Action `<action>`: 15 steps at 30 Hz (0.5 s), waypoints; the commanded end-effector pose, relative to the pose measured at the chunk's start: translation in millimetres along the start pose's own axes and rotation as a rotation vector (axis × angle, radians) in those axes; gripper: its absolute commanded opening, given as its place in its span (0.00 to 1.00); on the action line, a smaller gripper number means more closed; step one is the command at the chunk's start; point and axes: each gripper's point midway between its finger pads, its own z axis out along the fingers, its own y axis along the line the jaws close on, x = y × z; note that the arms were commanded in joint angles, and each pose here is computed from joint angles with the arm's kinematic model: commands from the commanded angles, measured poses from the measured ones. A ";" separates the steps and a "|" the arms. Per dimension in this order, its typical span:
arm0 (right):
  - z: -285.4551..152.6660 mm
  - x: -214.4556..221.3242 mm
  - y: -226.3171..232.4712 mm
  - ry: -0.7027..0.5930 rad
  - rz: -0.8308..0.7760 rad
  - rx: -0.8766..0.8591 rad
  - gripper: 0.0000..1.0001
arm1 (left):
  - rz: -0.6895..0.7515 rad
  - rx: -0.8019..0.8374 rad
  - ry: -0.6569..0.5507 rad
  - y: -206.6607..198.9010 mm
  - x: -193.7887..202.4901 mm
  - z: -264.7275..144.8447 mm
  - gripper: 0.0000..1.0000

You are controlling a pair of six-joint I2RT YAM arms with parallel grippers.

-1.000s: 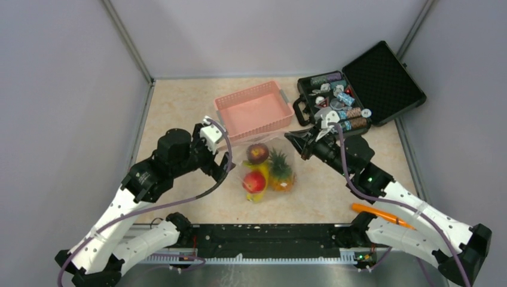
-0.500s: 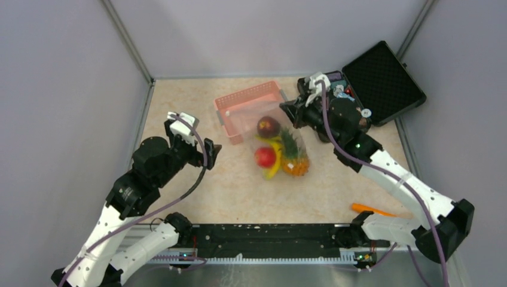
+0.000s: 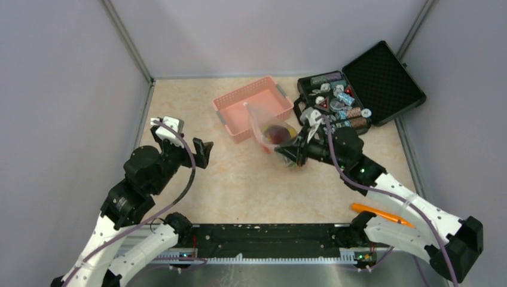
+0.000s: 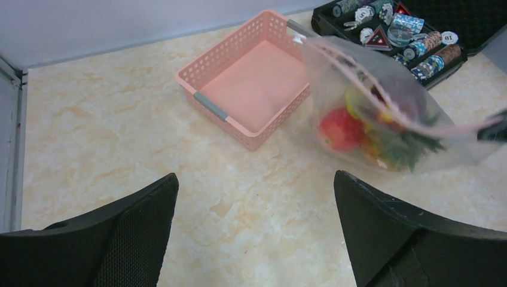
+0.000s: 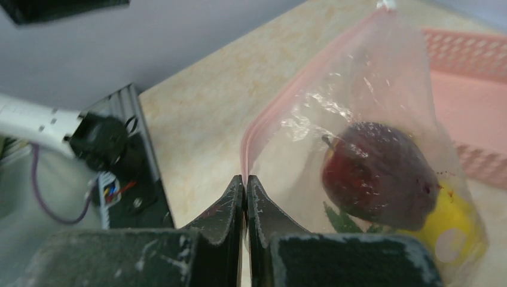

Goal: Place the food in the zip-top bag and seal the zipper
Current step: Place the zipper food storage bag at the center of the board.

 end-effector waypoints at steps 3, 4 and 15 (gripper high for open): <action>-20.9 50.2 39.2 0.077 0.102 -0.169 0.13 | -0.049 0.035 -0.031 -11.4 -12.8 13.4 0.99; -21.3 56.5 38.3 0.096 0.111 -0.166 0.14 | -0.051 0.048 -0.027 -14.3 -12.9 15.3 0.99; -33.6 27.0 11.5 -0.038 0.077 0.028 0.51 | -0.080 -0.034 0.086 -2.6 12.1 37.8 0.99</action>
